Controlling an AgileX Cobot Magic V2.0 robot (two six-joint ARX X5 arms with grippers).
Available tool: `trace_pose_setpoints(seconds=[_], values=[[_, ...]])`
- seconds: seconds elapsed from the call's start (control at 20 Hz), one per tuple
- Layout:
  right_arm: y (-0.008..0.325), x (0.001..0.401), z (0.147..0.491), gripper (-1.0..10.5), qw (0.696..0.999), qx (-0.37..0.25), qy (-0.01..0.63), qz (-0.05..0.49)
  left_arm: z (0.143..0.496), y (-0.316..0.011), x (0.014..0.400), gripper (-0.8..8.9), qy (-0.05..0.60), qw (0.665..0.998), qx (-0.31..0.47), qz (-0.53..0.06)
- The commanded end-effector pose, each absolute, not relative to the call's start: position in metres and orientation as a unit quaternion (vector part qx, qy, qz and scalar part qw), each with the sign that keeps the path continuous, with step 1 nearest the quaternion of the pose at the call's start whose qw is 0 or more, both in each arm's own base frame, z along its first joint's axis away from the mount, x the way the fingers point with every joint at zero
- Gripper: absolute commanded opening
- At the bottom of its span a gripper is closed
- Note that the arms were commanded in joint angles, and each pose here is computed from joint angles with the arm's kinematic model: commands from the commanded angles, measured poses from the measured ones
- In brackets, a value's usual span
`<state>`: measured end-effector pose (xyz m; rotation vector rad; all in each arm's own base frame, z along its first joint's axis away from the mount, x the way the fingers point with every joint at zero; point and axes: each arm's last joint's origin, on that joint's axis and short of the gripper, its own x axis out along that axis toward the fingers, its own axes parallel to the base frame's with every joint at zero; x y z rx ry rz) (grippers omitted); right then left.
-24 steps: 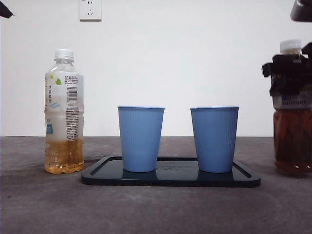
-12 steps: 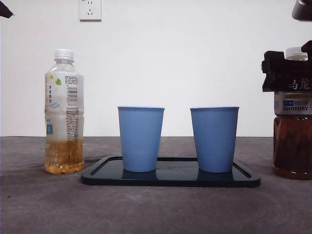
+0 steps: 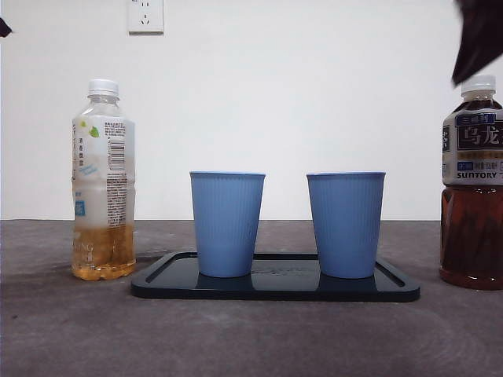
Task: Pour the drink into the cup
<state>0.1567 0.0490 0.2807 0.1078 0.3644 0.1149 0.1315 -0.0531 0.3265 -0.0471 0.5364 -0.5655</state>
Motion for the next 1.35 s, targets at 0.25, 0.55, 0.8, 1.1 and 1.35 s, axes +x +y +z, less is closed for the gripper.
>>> trace_pose_setpoints(seconds=[0.25, 0.55, 0.8, 1.1, 1.35], values=[[0.03, 0.089, 0.333, 4.4, 0.97, 0.13, 0.173, 0.108, 0.29, -0.059, 0.151, 4.38, 0.256, 0.932, -0.051, -0.252], [0.018, 0.053, 0.354, 4.4, 0.965, 0.126, 0.198, 0.118, 0.255, -0.066, 0.175, 4.38, 0.266, 0.936, -0.056, -0.222], [0.017, 0.049, 0.36, 4.4, 0.964, 0.129, 0.198, 0.126, 0.243, -0.072, 0.195, 4.38, 0.238, 0.947, -0.052, -0.208], [0.017, 0.049, 0.36, 4.4, 0.964, 0.13, 0.196, 0.126, 0.223, -0.081, 0.222, 4.37, 0.239, 0.948, -0.031, -0.21], [0.017, 0.049, 0.361, 4.4, 0.965, 0.129, 0.191, 0.127, 0.209, -0.088, 0.242, 4.37, 0.22, 0.952, -0.032, -0.211]])
